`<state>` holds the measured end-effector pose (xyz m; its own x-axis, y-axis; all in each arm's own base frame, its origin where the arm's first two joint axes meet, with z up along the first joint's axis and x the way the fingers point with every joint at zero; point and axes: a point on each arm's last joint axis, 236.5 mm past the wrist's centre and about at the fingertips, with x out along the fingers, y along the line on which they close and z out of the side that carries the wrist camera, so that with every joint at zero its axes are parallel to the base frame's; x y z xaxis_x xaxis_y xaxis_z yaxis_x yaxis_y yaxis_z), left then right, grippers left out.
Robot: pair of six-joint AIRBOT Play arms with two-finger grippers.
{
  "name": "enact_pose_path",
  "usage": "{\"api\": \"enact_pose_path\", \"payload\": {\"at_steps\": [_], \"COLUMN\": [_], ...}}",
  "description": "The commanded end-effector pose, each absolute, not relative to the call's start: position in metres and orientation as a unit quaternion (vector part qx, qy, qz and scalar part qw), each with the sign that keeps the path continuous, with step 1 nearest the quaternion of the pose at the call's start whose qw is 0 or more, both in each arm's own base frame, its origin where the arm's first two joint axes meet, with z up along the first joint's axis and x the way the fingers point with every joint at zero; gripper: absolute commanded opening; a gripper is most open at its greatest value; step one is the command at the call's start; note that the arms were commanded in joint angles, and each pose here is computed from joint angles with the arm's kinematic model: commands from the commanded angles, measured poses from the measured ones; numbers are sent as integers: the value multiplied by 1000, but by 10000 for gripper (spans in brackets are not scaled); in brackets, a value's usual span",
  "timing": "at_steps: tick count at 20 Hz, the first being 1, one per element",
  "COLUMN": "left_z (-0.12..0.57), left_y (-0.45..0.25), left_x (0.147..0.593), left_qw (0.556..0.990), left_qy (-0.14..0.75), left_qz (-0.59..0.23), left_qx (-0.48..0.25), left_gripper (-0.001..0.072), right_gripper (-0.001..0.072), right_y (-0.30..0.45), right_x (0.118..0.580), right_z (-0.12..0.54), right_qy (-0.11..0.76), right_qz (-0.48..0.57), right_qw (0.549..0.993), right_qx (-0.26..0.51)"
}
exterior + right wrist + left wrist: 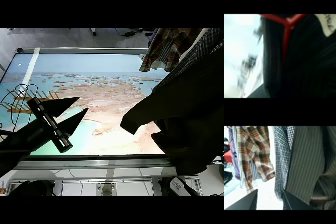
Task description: Fold the clothes and pants, and hang the long-sleeved shirts on hangers.
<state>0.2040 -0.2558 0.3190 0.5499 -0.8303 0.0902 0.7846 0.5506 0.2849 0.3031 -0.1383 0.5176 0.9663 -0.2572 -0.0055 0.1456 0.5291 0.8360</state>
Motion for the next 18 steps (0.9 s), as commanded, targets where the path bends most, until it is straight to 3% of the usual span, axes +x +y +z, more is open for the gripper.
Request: {"api": "enact_pose_path", "payload": {"at_steps": [1, 8, 18], "left_z": [318, 318, 317], "left_y": [-256, -256, -256], "left_x": [204, 204, 205], "left_qw": [874, 874, 875], "left_qy": [-107, -107, -102], "left_qz": [-462, -462, -463], "left_qx": [107, 107, 101], "left_gripper": [361, 349, 348], "right_gripper": [30, 31, 31], "right_y": [-181, -185, -209], "right_x": [277, 267, 284], "right_z": [531, 564, 518], "right_qy": [-116, -178, -125], "right_qz": [-153, -108, -134], "right_qw": [854, 843, 826], "right_qx": [483, 496, 534]}}
